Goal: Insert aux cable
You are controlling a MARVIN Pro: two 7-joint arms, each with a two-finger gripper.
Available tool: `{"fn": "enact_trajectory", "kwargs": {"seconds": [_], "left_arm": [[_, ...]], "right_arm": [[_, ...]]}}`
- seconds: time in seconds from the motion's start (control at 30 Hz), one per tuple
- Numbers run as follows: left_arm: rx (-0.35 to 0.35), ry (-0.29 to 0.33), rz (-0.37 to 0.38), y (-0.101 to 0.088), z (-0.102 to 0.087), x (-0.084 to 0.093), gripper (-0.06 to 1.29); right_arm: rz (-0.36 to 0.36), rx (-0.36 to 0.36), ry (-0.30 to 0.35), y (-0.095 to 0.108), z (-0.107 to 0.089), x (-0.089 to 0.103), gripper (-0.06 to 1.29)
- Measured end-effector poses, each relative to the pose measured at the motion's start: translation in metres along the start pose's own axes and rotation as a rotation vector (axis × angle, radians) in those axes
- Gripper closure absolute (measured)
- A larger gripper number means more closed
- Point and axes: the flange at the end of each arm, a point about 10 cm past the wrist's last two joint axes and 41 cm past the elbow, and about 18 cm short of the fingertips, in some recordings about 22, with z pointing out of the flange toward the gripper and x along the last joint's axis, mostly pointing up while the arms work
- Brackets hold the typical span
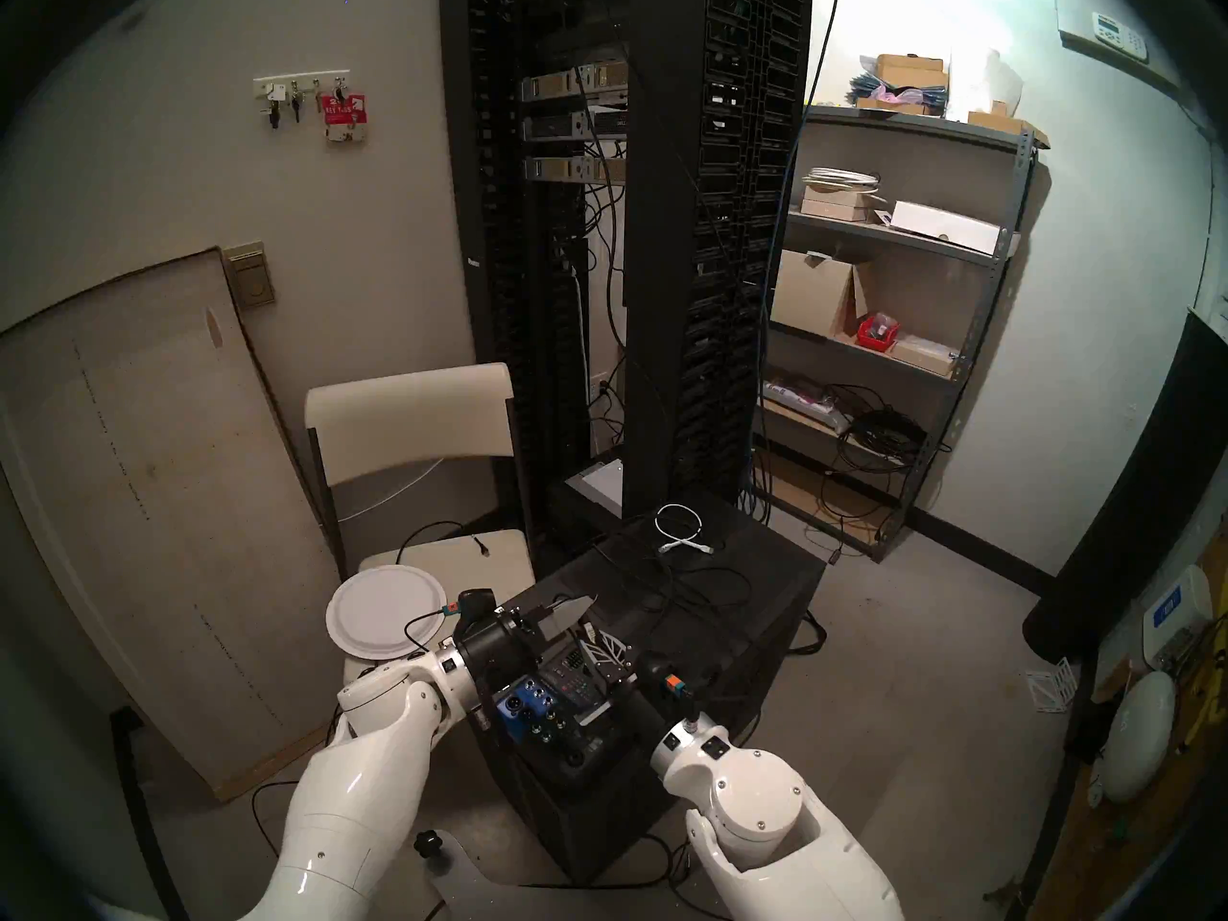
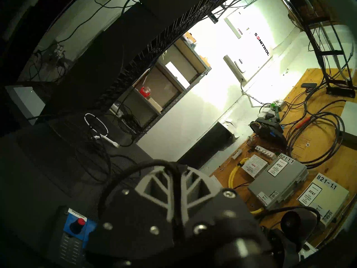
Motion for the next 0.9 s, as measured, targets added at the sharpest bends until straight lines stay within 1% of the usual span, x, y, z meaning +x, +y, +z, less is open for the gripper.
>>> {"fn": "enact_trajectory", "kwargs": {"seconds": [0.27,0.33,0.4,0.43,0.5,0.53,0.57,0.67,0.7,0.9], "left_arm": [[-0.002,0.011,0.032,-0.003,-0.007,0.005,1.19],[-0.004,0.012,0.042,-0.003,-0.009,0.006,1.2],[-0.007,0.011,0.053,-0.003,-0.01,0.008,1.2],[-0.01,0.009,0.062,-0.003,-0.011,0.009,1.2],[-0.012,0.008,0.074,-0.002,-0.012,0.011,1.2],[-0.013,0.008,0.08,-0.002,-0.013,0.012,1.2],[-0.015,0.009,0.087,-0.002,-0.013,0.013,1.2],[-0.021,0.011,0.112,-0.001,-0.015,0.015,1.2],[-0.026,0.009,0.131,0.001,-0.016,0.015,1.2],[-0.051,-0.011,0.197,0.008,-0.019,0.011,1.2]], "right_arm": [[0.002,0.029,-0.014,-0.005,-0.002,-0.001,1.2],[0.001,0.032,-0.018,-0.005,-0.003,-0.001,1.01],[0.002,0.035,-0.024,-0.005,-0.005,-0.002,0.89],[0.002,0.034,-0.028,-0.004,-0.008,-0.003,0.63],[0.002,0.03,-0.03,-0.002,-0.01,-0.002,0.44],[0.002,0.027,-0.03,-0.001,-0.012,-0.002,0.32],[0.002,0.024,-0.031,0.001,-0.014,-0.001,0.03],[0.006,0.011,-0.027,0.006,-0.019,0.002,0.02],[0.01,0.003,-0.022,0.009,-0.022,0.005,0.02],[0.014,-0.029,-0.009,0.022,-0.031,0.012,0.02]]}}
